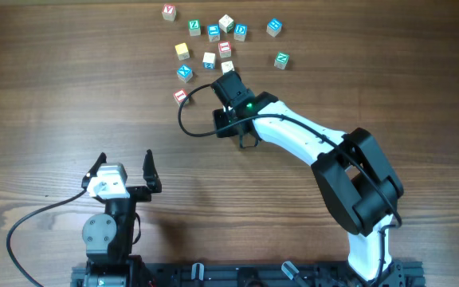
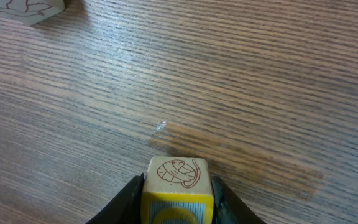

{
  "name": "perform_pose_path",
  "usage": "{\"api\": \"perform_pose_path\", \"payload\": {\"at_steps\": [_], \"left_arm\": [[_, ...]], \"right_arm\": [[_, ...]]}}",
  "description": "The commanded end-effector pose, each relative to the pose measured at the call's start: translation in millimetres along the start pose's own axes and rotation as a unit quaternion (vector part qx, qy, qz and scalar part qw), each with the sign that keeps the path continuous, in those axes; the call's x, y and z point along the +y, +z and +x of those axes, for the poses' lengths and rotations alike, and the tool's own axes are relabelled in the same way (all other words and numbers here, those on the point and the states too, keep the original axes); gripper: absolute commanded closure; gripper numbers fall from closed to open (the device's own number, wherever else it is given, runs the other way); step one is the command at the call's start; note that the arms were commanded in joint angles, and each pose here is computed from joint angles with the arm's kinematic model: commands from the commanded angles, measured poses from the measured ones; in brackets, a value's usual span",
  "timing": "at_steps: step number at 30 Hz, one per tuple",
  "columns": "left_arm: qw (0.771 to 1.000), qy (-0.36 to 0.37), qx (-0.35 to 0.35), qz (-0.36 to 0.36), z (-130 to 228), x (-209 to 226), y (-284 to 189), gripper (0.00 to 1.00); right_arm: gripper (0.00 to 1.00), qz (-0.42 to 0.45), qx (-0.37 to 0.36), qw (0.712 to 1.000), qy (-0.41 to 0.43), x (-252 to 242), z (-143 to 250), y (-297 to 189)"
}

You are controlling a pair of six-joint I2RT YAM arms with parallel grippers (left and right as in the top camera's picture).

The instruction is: Form a circle

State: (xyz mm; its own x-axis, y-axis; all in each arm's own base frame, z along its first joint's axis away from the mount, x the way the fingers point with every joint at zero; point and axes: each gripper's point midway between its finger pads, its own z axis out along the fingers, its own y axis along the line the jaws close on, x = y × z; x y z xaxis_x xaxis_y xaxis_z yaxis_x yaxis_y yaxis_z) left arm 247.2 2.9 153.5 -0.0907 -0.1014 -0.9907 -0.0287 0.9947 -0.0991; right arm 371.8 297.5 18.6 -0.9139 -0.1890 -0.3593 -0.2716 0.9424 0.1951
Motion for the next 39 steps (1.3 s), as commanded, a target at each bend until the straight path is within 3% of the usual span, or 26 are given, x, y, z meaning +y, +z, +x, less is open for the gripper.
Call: {"api": "perform_pose_path", "payload": {"at_steps": [1,15,18,22,24,29,34,39], "left_arm": [[1.000,0.008,0.000,-0.003,0.9,1.6,0.0,0.00],[1.000,0.008,0.000,-0.003,0.9,1.6,0.0,0.00],[1.000,0.008,0.000,-0.003,0.9,1.6,0.0,0.00],[1.000,0.008,0.000,-0.003,0.9,1.6,0.0,0.00],[1.000,0.008,0.000,-0.003,0.9,1.6,0.0,0.00],[1.000,0.008,0.000,-0.003,0.9,1.6,0.0,0.00],[1.000,0.008,0.000,-0.003,0.7,1.5,0.0,0.00],[1.000,0.008,0.000,-0.003,0.9,1.6,0.0,0.00]], "right_arm": [[0.66,0.014,0.002,1.000,0.007,-4.1,3.9,3.7],[0.60,0.015,0.005,1.000,0.008,-4.9,5.7,3.7],[0.55,0.015,0.005,1.000,0.008,-4.9,5.6,3.7],[0.39,0.015,0.005,1.000,0.008,-4.8,5.6,3.7],[0.36,0.015,0.005,1.000,0.008,-4.8,5.6,3.7],[0.37,0.015,0.005,1.000,0.008,-4.9,5.6,3.7],[0.48,0.015,0.005,1.000,0.008,-4.8,5.5,3.7],[0.48,0.015,0.005,1.000,0.008,-4.8,5.4,3.7]]}}
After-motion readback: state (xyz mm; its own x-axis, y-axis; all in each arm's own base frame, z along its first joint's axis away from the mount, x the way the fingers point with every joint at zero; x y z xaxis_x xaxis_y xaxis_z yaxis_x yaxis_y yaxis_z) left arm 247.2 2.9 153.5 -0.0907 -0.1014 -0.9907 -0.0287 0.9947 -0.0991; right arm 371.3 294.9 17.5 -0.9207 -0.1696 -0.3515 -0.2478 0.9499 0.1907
